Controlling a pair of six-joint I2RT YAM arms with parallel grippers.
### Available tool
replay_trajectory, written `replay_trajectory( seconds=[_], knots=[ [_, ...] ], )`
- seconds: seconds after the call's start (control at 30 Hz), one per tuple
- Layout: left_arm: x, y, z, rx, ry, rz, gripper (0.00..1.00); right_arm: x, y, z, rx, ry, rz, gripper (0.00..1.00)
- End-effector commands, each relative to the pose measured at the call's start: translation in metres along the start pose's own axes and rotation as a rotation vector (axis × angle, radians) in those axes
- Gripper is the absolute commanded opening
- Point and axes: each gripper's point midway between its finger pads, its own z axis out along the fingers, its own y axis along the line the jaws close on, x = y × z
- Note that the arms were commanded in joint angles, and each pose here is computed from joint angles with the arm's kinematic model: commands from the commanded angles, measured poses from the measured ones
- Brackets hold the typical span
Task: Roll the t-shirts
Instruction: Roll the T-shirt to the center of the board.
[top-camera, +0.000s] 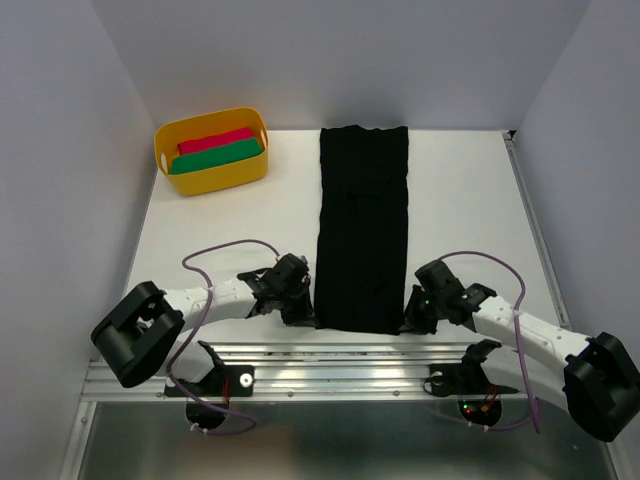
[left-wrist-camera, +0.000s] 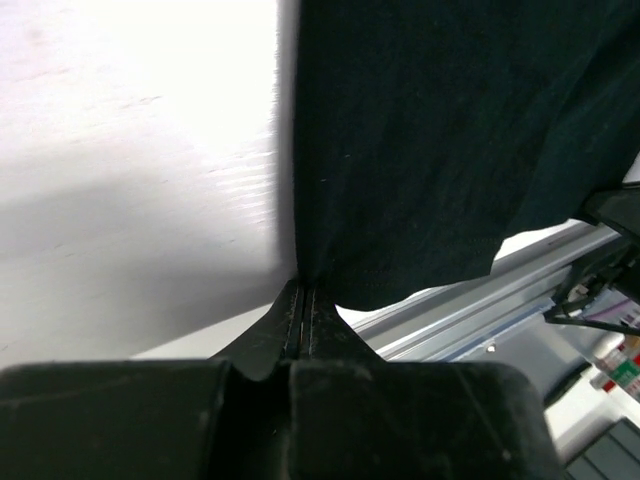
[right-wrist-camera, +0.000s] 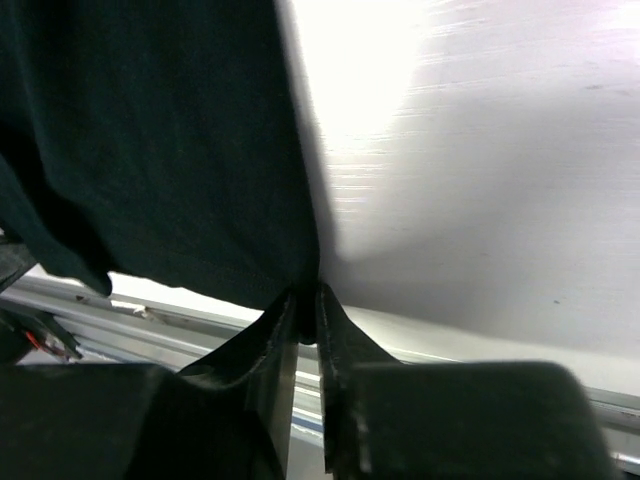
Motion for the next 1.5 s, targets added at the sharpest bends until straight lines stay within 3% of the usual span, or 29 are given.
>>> replay_trajectory(
  seconds=[0.0, 0.33, 0.5, 0.87, 1.47],
  knots=[
    [-0.002, 0.018, -0.01, -0.093, -0.039, -0.002, 0.0, -0.002, -0.007, -0.004, 0.042, -0.025, -0.011, 0.2],
    [-0.003, 0.014, -0.011, -0.082, -0.045, -0.001, 0.0, -0.001, -0.005, -0.004, 0.029, -0.016, -0.006, 0.23],
    [-0.005, 0.01, -0.014, -0.072, -0.054, -0.003, 0.0, -0.002, -0.002, -0.006, 0.018, -0.025, -0.005, 0.01],
    [-0.018, -0.007, -0.028, -0.029, -0.112, -0.017, 0.0, -0.011, 0.009, -0.014, -0.005, -0.059, -0.009, 0.01],
    [-0.066, -0.036, -0.039, -0.084, -0.221, 0.004, 0.0, -0.084, 0.047, -0.054, 0.07, -0.332, -0.06, 0.01]
  ],
)
